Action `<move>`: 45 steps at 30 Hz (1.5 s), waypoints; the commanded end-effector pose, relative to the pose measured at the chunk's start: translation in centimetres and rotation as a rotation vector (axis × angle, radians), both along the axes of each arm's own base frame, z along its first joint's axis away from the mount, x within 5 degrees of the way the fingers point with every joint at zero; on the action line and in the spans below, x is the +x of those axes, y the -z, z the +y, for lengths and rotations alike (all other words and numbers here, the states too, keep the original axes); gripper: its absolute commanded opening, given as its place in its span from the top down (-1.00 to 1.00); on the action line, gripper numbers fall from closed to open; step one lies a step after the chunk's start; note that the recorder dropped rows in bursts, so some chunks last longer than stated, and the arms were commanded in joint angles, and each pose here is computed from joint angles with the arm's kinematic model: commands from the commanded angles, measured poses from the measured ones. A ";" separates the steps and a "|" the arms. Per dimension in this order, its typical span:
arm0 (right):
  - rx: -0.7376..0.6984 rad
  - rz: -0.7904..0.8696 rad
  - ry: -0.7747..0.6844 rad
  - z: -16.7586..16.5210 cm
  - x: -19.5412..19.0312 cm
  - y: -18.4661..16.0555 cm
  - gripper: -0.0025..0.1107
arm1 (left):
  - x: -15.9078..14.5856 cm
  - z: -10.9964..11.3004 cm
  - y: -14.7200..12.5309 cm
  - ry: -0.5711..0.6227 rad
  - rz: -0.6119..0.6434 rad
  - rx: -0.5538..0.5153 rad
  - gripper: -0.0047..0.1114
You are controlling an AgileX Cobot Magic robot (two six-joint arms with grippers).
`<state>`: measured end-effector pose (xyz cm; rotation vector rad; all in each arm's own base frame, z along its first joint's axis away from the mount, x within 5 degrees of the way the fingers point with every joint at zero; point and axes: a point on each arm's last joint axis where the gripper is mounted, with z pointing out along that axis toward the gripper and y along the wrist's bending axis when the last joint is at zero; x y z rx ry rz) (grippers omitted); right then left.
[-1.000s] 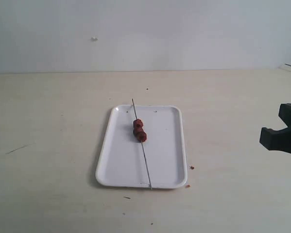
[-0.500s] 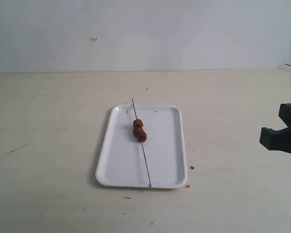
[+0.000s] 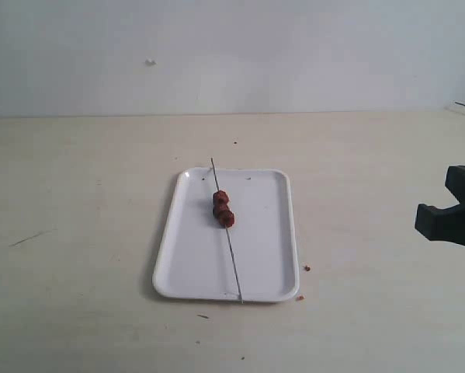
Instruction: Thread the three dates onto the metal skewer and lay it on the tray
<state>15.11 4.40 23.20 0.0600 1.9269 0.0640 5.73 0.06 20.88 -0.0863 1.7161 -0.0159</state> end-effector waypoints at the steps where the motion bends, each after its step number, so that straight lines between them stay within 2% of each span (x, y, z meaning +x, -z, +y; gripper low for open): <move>1: 0.000 -0.007 -0.005 0.0 -0.1 -0.1 0.96 | -0.5 -0.2 1.0 0.020 0.081 0.026 0.92; 36: 0.000 -0.007 -0.005 0.0 -0.1 -0.1 0.96 | -0.5 -0.2 1.9 0.025 0.102 0.029 0.92; 39: -0.054 -0.011 -0.017 -0.1 -0.1 -0.1 0.96 | -0.5 -0.2 1.9 0.025 0.102 0.029 0.92; 44: -0.052 -0.011 -0.015 -0.1 -0.1 -0.1 0.96 | -0.5 -0.2 1.9 0.025 0.102 0.029 0.92; 45: -0.092 -0.033 0.002 -0.3 0.0 -0.3 0.96 | -0.5 -0.2 1.9 0.025 0.102 0.029 0.92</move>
